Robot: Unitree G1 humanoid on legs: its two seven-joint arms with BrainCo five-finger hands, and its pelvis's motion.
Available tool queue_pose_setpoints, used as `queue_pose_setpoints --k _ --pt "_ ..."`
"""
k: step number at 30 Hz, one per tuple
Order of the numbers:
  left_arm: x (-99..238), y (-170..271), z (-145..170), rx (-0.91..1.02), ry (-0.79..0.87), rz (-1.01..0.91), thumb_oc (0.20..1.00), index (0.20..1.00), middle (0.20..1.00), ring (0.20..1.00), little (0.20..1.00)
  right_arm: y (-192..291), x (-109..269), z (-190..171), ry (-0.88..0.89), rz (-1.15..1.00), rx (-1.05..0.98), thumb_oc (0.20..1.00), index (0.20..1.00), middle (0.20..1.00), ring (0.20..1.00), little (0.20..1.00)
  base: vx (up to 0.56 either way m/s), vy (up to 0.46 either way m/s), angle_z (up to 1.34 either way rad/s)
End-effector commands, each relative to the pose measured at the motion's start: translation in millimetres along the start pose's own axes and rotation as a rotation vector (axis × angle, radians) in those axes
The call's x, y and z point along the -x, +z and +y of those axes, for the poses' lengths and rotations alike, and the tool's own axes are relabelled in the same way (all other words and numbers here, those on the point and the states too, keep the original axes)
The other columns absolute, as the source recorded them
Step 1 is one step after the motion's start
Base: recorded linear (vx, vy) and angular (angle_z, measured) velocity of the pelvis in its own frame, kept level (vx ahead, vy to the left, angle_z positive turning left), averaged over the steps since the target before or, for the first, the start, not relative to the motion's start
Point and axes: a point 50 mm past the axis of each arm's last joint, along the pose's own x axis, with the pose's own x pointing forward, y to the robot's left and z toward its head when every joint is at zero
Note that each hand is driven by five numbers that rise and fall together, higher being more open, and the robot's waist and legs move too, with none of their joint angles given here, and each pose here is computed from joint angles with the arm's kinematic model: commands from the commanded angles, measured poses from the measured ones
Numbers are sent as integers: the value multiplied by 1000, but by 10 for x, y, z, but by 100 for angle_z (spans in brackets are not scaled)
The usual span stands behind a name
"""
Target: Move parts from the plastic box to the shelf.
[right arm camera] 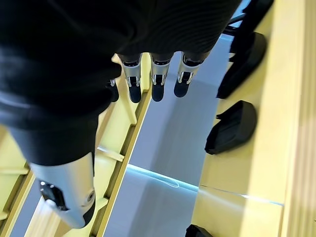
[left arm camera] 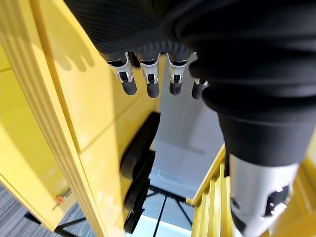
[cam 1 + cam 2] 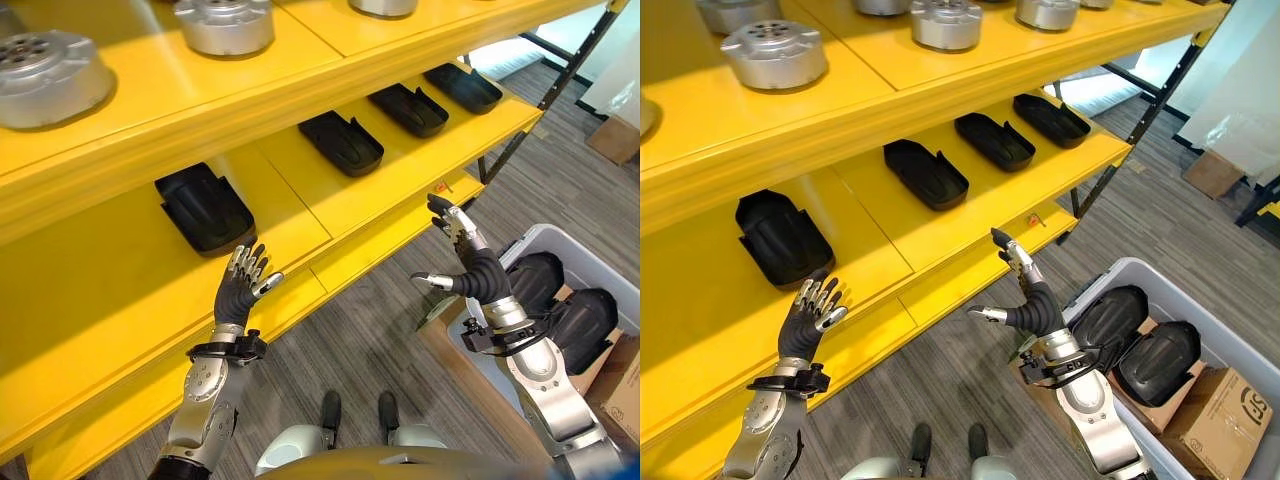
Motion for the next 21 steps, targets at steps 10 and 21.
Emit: queue_pose_setpoints --k 10,21 --pt "-78 338 97 -44 25 -149 1000 1000 1000 1000 1000 354 -556 193 80 -240 5 1000 1000 1000 1000 1000 -7 -148 -101" --pt "-52 236 104 -41 35 -111 1000 1000 1000 1000 1000 292 -347 -44 39 -180 48 1000 1000 1000 1000 1000 81 -259 -19"
